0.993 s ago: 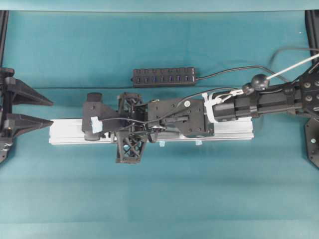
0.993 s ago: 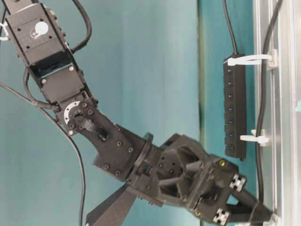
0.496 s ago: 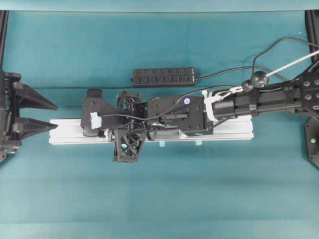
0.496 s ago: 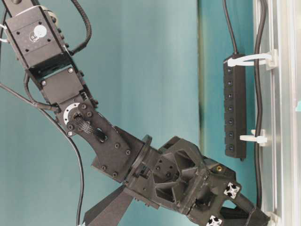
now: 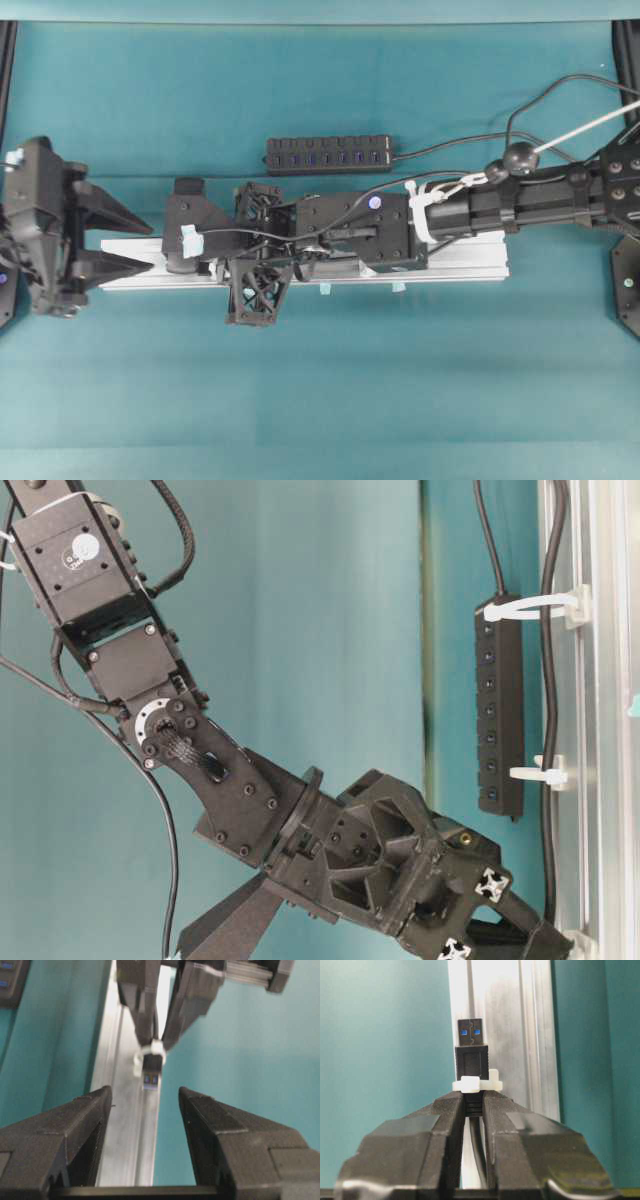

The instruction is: Pass the USB cable through three rings with both arms.

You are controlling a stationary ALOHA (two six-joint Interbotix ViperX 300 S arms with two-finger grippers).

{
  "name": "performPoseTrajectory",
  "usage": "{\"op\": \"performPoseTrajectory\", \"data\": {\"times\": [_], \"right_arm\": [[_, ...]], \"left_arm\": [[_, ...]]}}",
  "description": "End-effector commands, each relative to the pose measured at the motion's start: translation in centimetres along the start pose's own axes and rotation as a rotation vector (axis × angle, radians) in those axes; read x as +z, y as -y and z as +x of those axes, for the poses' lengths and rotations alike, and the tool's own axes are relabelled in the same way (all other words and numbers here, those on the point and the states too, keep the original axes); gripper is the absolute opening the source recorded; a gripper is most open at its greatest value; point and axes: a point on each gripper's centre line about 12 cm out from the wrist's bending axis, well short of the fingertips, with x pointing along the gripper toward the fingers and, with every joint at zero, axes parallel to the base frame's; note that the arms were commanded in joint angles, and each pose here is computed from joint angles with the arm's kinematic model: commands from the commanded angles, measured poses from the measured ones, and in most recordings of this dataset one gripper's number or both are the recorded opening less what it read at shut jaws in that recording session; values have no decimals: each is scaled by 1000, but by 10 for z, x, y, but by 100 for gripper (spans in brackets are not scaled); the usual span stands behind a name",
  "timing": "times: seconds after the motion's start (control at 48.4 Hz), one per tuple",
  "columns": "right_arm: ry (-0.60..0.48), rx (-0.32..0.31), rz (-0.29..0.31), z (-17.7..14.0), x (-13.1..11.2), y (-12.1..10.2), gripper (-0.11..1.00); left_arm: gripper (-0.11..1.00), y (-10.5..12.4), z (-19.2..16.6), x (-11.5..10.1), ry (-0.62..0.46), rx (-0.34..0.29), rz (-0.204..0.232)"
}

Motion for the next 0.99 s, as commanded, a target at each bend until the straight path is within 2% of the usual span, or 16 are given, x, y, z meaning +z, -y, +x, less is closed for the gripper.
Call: {"op": "performPoseTrajectory", "data": {"times": [0.0, 0.476, 0.745, 0.972], "right_arm": [[38, 7, -1, -7, 9, -4, -7], [49, 7, -1, -7, 10, -4, -7], [46, 7, -1, -7, 9, -4, -7], [46, 6, 0, -7, 10, -3, -7]], "left_arm": [[58, 0, 9, -4, -14, -2, 3], [58, -1, 51, -22, -65, 0, 4], [58, 0, 66, -15, -45, -5, 7], [58, -1, 73, -20, -76, 0, 10]]}}
